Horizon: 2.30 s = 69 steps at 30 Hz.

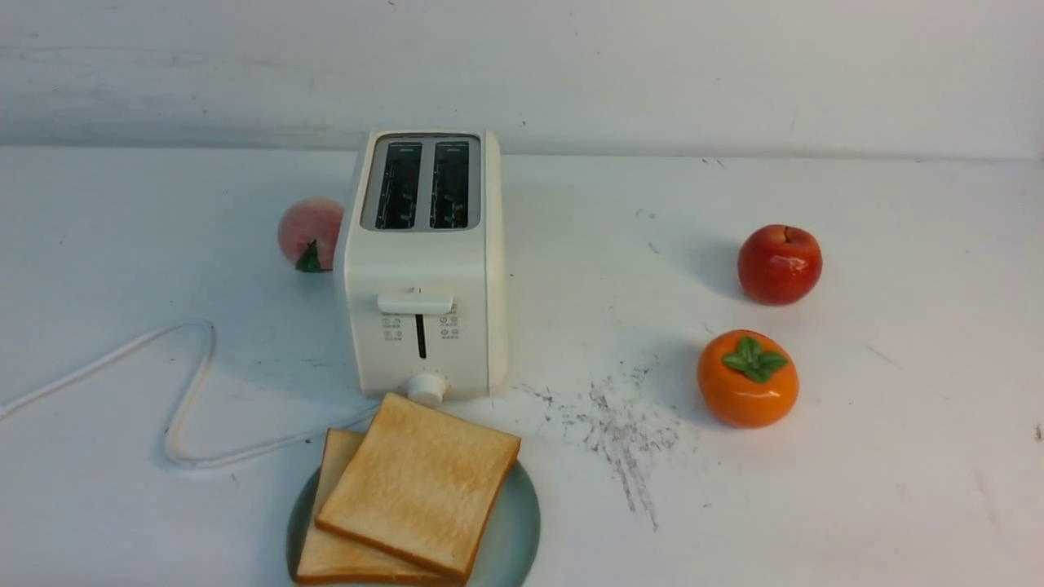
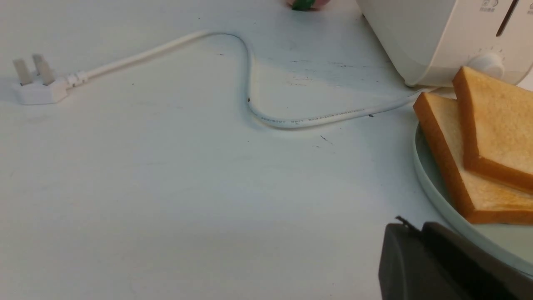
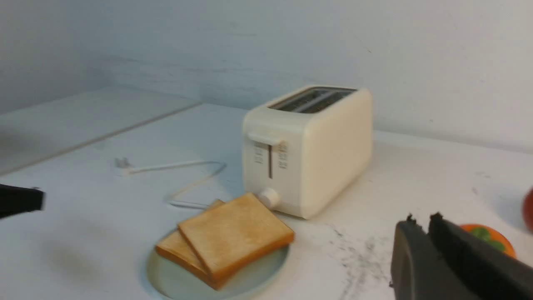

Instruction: Take toasted bread from bread machine on white table place on plate.

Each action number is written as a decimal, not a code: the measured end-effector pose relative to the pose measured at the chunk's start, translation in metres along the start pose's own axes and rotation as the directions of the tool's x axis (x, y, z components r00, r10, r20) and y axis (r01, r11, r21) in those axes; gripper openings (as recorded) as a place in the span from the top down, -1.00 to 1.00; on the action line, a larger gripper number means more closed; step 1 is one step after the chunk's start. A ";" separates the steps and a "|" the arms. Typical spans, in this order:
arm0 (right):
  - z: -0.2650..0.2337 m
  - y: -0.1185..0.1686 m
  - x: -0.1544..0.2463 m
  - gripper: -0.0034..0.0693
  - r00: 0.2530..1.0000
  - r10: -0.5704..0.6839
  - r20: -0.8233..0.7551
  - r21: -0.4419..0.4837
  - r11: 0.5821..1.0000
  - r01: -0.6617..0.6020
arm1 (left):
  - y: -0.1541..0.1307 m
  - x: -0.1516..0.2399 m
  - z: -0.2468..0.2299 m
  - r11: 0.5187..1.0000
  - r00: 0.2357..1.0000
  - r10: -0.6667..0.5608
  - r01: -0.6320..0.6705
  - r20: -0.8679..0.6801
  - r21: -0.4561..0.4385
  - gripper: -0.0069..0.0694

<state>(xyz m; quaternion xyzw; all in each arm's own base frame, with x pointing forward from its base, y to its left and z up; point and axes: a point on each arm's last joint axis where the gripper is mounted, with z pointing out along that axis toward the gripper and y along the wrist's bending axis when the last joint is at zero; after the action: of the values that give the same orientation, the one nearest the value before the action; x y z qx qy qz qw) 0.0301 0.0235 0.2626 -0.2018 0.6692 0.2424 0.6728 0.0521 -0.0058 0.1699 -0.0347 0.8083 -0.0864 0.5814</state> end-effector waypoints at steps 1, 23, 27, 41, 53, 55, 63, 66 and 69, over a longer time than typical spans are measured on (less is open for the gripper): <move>0.002 -0.002 0.006 0.74 1.000 -0.006 -0.017 0.032 0.999 0.006 | 0.000 0.000 0.000 1.000 1.000 0.000 0.000 0.000 0.000 0.72; 0.002 -0.036 0.087 0.65 0.959 0.128 -0.253 0.590 0.806 0.048 | 0.000 0.001 0.000 1.000 1.000 0.000 0.000 -0.003 0.000 0.67; 0.002 -0.036 0.087 0.64 0.959 0.128 -0.253 0.590 0.806 0.048 | 0.000 0.001 0.000 1.000 1.000 0.000 0.000 -0.003 0.000 0.67; 0.002 -0.036 0.087 0.60 0.959 0.128 -0.253 0.590 0.806 0.048 | 0.000 0.001 0.000 1.000 1.000 0.000 0.000 -0.003 -0.001 0.66; 0.002 -0.036 0.087 0.56 0.959 0.128 -0.253 0.590 0.806 0.048 | 0.000 0.001 0.000 1.000 1.000 0.000 0.000 -0.003 -0.001 0.64; 0.002 -0.036 0.087 0.56 0.959 0.128 -0.253 0.590 0.806 0.048 | 0.000 0.001 0.000 1.000 1.000 0.000 0.000 -0.003 -0.001 0.63; 0.002 -0.036 0.087 0.53 0.959 0.128 -0.253 0.590 0.806 0.048 | 0.000 0.001 0.000 1.000 1.000 0.000 0.000 -0.003 -0.001 0.61; 0.002 -0.036 0.087 0.52 0.959 0.128 -0.253 0.590 0.806 0.048 | 0.000 0.001 0.000 1.000 1.000 0.000 0.000 -0.003 -0.001 0.61; 0.002 -0.036 0.087 0.52 0.959 0.128 -0.253 0.590 0.806 0.048 | 0.000 0.001 0.000 1.000 1.000 0.000 0.000 -0.003 -0.001 0.60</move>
<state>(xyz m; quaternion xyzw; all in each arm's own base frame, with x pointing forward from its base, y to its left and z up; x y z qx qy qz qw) 0.0523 0.0007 0.1742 -0.0005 0.8037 0.0054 0.5951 0.0520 -0.0058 0.1691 -0.0347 0.8092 -0.0863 0.5801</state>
